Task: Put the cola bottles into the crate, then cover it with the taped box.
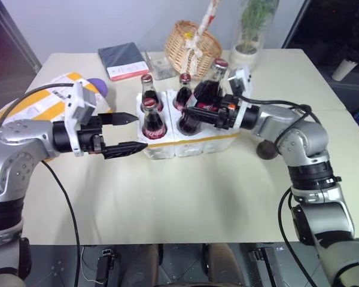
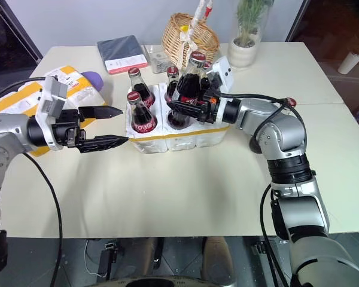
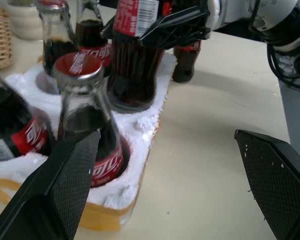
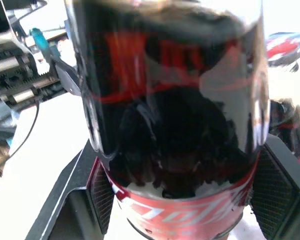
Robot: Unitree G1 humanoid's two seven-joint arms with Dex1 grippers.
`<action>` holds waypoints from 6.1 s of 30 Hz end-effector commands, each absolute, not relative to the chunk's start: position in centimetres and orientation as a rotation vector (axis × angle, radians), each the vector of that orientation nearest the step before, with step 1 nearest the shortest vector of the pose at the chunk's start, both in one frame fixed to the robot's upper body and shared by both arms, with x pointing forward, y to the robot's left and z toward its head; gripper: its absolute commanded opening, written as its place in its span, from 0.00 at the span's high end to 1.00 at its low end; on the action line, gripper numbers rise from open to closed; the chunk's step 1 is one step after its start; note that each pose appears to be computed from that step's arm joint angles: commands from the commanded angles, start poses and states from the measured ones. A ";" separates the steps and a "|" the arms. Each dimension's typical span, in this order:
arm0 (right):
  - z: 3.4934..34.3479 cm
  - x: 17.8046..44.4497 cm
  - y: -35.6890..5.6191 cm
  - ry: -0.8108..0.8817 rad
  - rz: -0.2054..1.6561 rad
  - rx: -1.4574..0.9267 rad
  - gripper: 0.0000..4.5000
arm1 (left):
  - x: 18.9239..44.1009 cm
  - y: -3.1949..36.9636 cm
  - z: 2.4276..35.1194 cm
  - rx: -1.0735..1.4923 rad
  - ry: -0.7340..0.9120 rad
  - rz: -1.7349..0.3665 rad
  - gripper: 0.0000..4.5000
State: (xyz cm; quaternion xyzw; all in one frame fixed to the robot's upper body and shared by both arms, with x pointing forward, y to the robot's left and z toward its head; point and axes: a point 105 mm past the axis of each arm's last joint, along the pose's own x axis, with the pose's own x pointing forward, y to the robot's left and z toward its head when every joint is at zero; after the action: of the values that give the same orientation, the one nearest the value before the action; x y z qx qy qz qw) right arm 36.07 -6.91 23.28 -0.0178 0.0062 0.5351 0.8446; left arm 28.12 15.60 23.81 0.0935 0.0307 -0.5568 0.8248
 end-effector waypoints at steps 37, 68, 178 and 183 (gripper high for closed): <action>20.5 24.3 -26.9 0.152 0.364 0.001 0.01 | 29.5 12.8 24.9 0.256 -0.012 -1.345 0.00; 24.4 32.2 -22.0 -0.142 0.577 0.040 0.38 | 26.4 10.6 26.1 0.238 -0.028 -1.448 0.00; 27.4 27.6 -25.7 0.058 0.722 -0.210 0.00 | 36.2 26.8 32.9 1.196 -0.321 -0.076 0.90; 27.2 27.3 -25.8 0.052 0.716 -0.206 0.00 | 34.8 19.8 33.2 1.252 -0.366 -0.272 0.90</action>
State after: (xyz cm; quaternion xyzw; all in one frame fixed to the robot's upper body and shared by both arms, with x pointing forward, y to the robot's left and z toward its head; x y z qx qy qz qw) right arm 27.78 -25.75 25.72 -0.0792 0.0537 0.3547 0.9301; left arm 35.74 21.37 31.84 0.5739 -0.1525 -0.1208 0.7955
